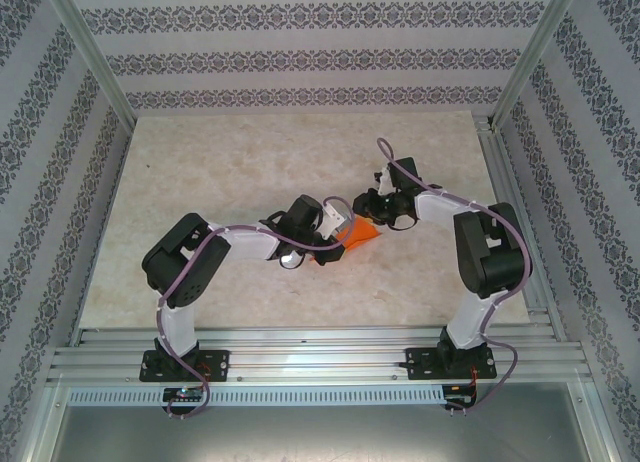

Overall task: Fold a paper plane with a square sheet of paper (fold left side to right side)
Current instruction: Turn over the paper at the center of the table.

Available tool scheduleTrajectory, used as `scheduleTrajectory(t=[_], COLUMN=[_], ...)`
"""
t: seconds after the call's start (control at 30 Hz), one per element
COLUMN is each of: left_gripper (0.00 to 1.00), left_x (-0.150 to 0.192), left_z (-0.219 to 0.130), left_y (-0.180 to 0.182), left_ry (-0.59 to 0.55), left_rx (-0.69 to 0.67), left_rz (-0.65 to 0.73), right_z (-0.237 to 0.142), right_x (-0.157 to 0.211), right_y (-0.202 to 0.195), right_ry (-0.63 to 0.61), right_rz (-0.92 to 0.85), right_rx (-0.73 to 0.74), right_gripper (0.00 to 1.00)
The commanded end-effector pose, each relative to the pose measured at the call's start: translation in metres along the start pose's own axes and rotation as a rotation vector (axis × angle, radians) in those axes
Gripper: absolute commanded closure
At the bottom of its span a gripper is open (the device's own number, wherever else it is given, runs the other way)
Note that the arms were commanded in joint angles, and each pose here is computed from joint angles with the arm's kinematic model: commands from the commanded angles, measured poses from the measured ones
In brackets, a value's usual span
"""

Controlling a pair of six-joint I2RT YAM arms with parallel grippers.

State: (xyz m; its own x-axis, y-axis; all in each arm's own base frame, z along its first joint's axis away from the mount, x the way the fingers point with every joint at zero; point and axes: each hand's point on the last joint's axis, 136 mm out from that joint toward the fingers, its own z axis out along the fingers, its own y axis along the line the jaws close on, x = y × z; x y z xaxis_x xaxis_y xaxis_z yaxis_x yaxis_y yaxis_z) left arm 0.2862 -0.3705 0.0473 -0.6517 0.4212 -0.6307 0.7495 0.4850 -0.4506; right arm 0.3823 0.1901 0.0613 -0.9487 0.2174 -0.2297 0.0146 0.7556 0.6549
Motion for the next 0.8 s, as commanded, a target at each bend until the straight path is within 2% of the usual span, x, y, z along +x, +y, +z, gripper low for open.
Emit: scheduleTrajectory(t=[0.0, 0.2, 0.37, 0.43, 0.6, 0.67, 0.77], left_gripper=[1.00, 1.00, 1.00, 1.00, 1.00, 1.00, 1.00], left_x=[-0.003, 0.000, -0.002, 0.000, 0.005, 0.003, 0.001], left_z=[0.003, 0.004, 0.001, 0.001, -0.001, -0.002, -0.002], left_y=[-0.002, -0.002, -0.005, -0.005, -0.004, -0.004, -0.006], left_ry=[0.004, 0.014, 0.008, 0.008, 0.006, 0.001, -0.001], left_rx=[0.031, 0.036, 0.044, 0.044, 0.035, 0.036, 0.044], left_rz=[0.008, 0.002, 0.000, -0.002, -0.012, -0.011, -0.005], right_z=[-0.023, -0.003, 0.002, -0.005, -0.042, -0.054, -0.057], right_x=[-0.009, 0.008, 0.009, 0.005, 0.005, 0.019, 0.040], right_y=[-0.001, 0.003, 0.000, 0.002, 0.004, -0.004, -0.004], right_ry=[-0.063, 0.056, 0.046, 0.014, -0.065, -0.052, -0.021], right_rz=[-0.015, -0.031, -0.035, -0.048, -0.033, -0.007, 0.027], right_rx=[-0.011, -0.019, -0.004, 0.000, 0.024, 0.053, 0.009], right_gripper=[0.68, 0.74, 0.76, 0.75, 0.64, 0.60, 0.58])
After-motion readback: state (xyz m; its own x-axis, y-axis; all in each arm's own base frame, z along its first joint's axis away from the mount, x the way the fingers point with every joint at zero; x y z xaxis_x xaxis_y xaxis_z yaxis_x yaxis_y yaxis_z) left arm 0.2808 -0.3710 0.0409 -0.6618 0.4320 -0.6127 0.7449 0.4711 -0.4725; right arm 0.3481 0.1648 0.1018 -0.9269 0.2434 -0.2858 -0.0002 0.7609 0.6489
